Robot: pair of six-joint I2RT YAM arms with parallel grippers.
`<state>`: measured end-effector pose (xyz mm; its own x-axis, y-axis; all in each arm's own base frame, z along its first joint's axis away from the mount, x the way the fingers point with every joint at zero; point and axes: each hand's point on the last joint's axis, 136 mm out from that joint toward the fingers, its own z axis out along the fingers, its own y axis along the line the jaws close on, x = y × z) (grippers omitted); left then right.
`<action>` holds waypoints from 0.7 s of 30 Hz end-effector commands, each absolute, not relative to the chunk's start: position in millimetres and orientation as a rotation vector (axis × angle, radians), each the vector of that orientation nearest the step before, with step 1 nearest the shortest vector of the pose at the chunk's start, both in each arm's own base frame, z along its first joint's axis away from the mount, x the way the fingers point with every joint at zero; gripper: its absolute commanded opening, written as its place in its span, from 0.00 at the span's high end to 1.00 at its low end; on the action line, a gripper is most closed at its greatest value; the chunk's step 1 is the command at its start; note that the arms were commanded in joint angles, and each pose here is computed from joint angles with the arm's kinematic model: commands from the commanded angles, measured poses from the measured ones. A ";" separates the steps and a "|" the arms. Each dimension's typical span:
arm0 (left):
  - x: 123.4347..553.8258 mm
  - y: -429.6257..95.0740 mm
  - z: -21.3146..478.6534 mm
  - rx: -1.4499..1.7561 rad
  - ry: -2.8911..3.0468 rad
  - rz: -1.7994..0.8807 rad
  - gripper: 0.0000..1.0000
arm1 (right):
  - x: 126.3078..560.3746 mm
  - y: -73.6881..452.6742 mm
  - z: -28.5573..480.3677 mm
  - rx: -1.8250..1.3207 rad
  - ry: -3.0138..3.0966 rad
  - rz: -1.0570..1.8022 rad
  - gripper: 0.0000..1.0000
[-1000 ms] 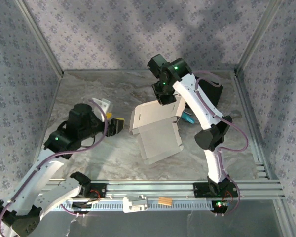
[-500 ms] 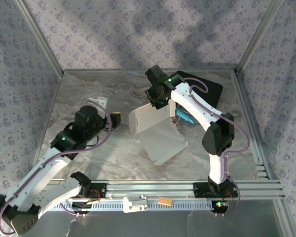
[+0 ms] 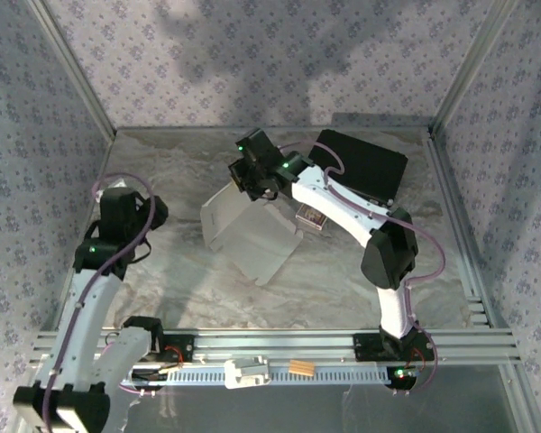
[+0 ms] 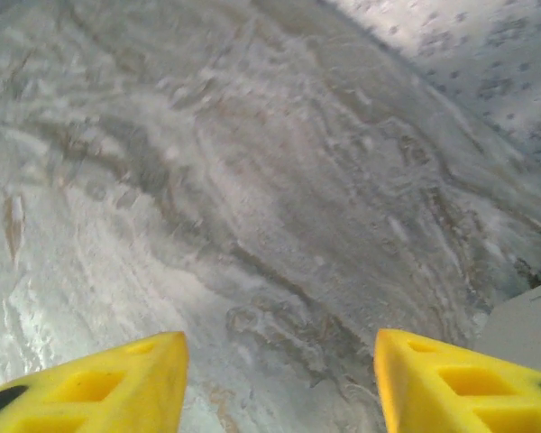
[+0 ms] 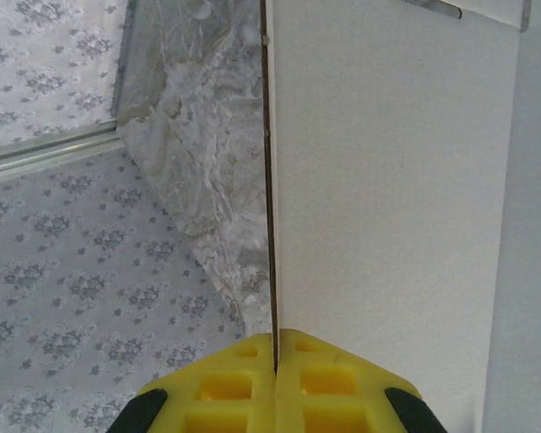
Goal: Fold the paper box
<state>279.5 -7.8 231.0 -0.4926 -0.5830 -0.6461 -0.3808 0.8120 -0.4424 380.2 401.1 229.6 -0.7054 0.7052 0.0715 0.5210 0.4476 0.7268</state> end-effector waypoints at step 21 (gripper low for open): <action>332.7 -160.6 415.1 -0.814 2.187 -1.118 0.52 | 396.8 330.1 297.9 1.393 2.344 1.043 1.00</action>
